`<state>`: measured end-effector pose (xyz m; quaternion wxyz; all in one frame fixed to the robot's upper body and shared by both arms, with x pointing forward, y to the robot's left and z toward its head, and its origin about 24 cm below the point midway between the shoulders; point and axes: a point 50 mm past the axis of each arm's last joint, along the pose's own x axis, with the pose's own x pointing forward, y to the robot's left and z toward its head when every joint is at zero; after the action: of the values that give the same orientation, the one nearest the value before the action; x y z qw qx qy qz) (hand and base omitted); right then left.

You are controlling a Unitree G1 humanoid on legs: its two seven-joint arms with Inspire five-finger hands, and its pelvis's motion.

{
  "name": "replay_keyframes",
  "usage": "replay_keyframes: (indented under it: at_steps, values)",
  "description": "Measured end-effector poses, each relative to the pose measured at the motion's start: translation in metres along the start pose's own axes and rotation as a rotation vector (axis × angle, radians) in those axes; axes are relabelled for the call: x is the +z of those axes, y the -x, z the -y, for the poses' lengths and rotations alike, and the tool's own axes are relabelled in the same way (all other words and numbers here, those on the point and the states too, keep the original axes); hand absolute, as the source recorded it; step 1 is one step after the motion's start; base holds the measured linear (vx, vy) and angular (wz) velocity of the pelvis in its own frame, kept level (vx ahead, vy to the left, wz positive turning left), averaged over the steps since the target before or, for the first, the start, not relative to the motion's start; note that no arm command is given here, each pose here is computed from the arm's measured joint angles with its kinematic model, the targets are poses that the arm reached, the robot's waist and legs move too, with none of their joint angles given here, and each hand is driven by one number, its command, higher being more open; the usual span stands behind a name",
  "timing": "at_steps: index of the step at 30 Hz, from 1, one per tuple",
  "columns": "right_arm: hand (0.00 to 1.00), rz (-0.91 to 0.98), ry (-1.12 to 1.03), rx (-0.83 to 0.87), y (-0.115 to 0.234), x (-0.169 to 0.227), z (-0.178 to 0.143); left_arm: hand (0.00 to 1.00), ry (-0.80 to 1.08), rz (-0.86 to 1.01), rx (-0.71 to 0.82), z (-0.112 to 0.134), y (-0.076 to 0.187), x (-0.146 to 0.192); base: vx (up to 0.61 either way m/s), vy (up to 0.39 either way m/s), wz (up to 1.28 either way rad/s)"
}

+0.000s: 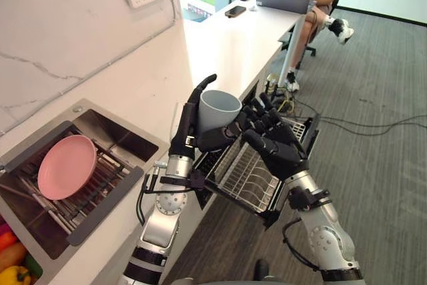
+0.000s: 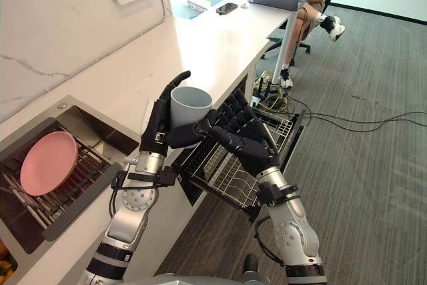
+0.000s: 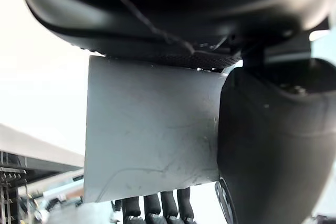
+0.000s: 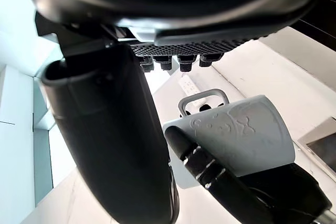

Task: Walk over to the sink, pick up the cup, carry it to the dishwasher, place the cup inside the dishwasher, then close the dishwasher door

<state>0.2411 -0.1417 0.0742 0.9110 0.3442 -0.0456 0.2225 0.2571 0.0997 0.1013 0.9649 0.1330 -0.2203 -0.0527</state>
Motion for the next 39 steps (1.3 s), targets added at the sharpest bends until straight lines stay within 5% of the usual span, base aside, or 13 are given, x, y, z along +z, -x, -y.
replay_keyframes:
  at_steps: [15, 16, 29, 30, 39]
  values:
    - [1.00, -0.082, 0.006, -0.087, -0.020, -0.008, -0.010, 0.00, -0.170, 0.078, -0.106, 0.019, -0.003, 0.005, -0.05, 0.014, 0.06]
    - [0.00, -0.092, 0.006, -0.099, -0.021, -0.009, -0.010, 0.00, -0.178, 0.072, -0.105, 0.019, -0.002, 0.003, -0.03, 0.021, 0.03]
    - [0.00, -0.117, 0.233, -0.194, -0.034, -0.016, -0.016, 0.00, -0.197, 0.021, -0.073, 0.019, -0.001, -0.004, -0.03, 0.032, 0.03]
    - [0.00, -0.112, 0.244, -0.194, -0.036, -0.016, -0.018, 1.00, -0.197, 0.021, -0.068, 0.018, -0.002, -0.004, -0.05, 0.035, -0.01]
    - [0.00, 0.015, 0.390, -0.355, -0.047, -0.008, -0.023, 1.00, -0.143, -0.003, -0.073, 0.024, 0.001, -0.005, -0.03, 0.021, 0.00]
